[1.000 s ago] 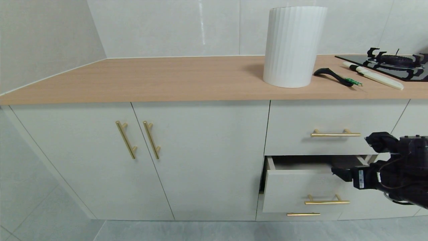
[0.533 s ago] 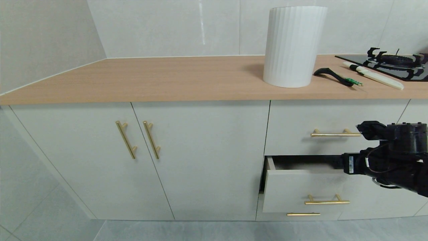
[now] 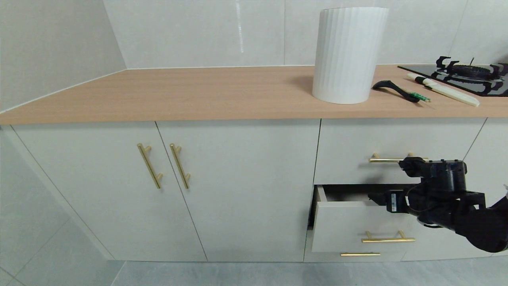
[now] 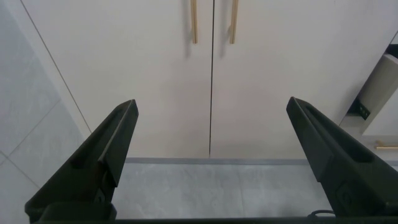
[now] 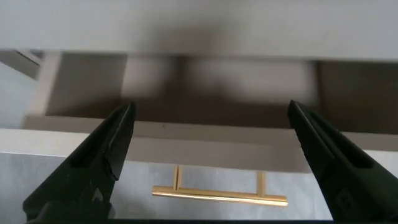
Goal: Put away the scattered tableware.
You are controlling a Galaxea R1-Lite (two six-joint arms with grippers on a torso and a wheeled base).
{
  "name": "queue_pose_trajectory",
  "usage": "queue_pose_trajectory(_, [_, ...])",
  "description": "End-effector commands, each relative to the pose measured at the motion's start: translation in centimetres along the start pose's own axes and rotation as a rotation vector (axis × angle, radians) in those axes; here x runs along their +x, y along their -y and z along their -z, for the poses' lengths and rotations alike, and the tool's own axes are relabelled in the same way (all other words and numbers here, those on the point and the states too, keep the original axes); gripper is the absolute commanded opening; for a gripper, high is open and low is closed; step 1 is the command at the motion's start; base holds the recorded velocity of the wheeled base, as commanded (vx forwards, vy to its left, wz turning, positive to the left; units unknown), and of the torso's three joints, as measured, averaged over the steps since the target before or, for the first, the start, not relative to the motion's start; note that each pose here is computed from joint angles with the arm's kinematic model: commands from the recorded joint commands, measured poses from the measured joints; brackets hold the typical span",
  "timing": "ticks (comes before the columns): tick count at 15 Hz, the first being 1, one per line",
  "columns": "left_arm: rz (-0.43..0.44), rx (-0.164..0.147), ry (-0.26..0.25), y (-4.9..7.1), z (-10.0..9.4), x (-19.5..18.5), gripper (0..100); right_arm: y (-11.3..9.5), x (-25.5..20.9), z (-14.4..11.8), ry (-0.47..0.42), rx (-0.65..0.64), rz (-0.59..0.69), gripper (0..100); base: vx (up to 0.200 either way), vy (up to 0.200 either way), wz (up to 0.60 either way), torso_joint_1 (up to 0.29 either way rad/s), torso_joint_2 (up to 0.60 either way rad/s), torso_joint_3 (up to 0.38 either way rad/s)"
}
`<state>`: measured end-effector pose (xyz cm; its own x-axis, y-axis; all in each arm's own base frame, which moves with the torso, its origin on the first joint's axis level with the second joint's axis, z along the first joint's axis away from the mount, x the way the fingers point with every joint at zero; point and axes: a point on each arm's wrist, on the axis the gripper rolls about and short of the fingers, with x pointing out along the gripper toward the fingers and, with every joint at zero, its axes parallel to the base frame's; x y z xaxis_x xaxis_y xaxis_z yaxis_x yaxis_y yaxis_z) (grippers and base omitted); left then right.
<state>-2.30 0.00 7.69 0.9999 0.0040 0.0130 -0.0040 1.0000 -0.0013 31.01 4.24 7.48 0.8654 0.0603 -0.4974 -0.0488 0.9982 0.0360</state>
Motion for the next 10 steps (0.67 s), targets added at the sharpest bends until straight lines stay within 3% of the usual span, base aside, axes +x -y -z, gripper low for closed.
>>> queue_pose_trajectory(1, [-0.001,0.0,-0.001,0.0,-0.01,0.01,100,0.01,1.01,0.92,-0.037,-0.003,0.014,100,0.0,0.0,0.0,0.0,0.0,0.0])
queue_pose_trajectory(10, [-0.001,0.0,-0.001,0.0,-0.01,0.01,100,0.14,0.76,1.12,-0.06,-0.009,0.056,100,0.0,0.0,0.0,0.0,0.0,0.0])
